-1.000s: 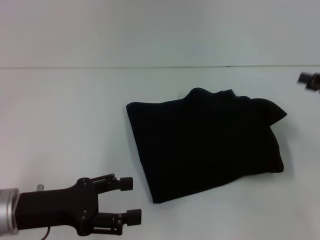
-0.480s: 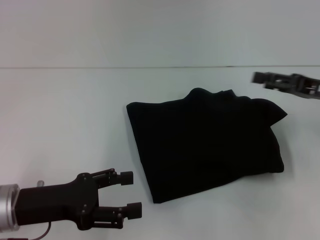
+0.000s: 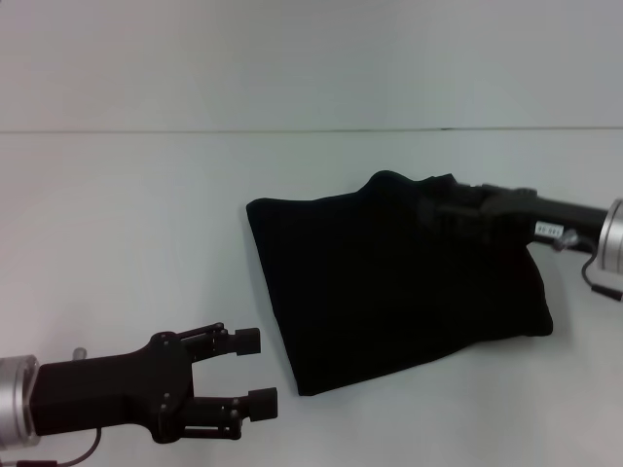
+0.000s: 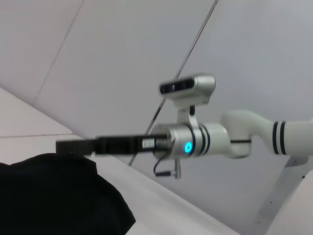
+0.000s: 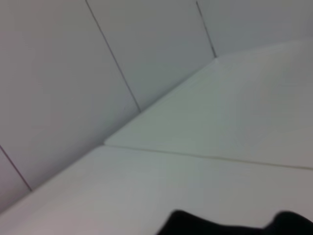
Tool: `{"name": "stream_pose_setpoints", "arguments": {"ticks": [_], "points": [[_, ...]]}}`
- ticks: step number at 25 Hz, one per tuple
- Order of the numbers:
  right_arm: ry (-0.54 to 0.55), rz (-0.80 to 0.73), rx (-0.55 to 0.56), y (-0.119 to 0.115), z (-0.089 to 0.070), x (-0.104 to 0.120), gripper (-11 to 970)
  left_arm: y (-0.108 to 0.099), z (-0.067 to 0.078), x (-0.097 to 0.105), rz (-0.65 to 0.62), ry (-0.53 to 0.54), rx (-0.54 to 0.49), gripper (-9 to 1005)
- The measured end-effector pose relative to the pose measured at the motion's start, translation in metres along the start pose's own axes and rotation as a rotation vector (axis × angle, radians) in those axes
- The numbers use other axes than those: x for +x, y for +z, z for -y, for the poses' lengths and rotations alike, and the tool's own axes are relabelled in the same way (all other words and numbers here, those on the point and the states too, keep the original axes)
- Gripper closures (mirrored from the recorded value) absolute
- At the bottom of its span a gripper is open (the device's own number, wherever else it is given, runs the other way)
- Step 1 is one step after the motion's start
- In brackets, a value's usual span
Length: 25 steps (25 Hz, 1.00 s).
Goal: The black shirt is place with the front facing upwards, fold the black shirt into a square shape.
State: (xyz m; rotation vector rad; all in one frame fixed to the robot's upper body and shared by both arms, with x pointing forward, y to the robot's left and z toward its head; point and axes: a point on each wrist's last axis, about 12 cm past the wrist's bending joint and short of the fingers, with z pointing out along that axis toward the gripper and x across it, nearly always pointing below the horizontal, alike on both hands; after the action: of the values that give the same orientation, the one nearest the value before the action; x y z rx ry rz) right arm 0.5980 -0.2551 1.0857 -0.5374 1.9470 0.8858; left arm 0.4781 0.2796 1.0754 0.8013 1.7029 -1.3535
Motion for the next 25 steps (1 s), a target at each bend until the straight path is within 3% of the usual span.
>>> {"name": "stream_pose_setpoints", "arguments": {"ticks": [5,13,25], "points": [[-0.005,-0.036,0.107,0.002,0.011,0.021,165,0.000,0.000,0.000,0.001,-0.005,0.000,51],[0.014,-0.065,0.242,0.000,0.025,0.032,164,0.000,-0.001,-0.001,-0.001,-0.009,0.001,53],[0.081,0.038,0.283,-0.011,0.030,0.030,164,0.000,-0.001,-0.002,-0.004,-0.007,-0.003,57]]}}
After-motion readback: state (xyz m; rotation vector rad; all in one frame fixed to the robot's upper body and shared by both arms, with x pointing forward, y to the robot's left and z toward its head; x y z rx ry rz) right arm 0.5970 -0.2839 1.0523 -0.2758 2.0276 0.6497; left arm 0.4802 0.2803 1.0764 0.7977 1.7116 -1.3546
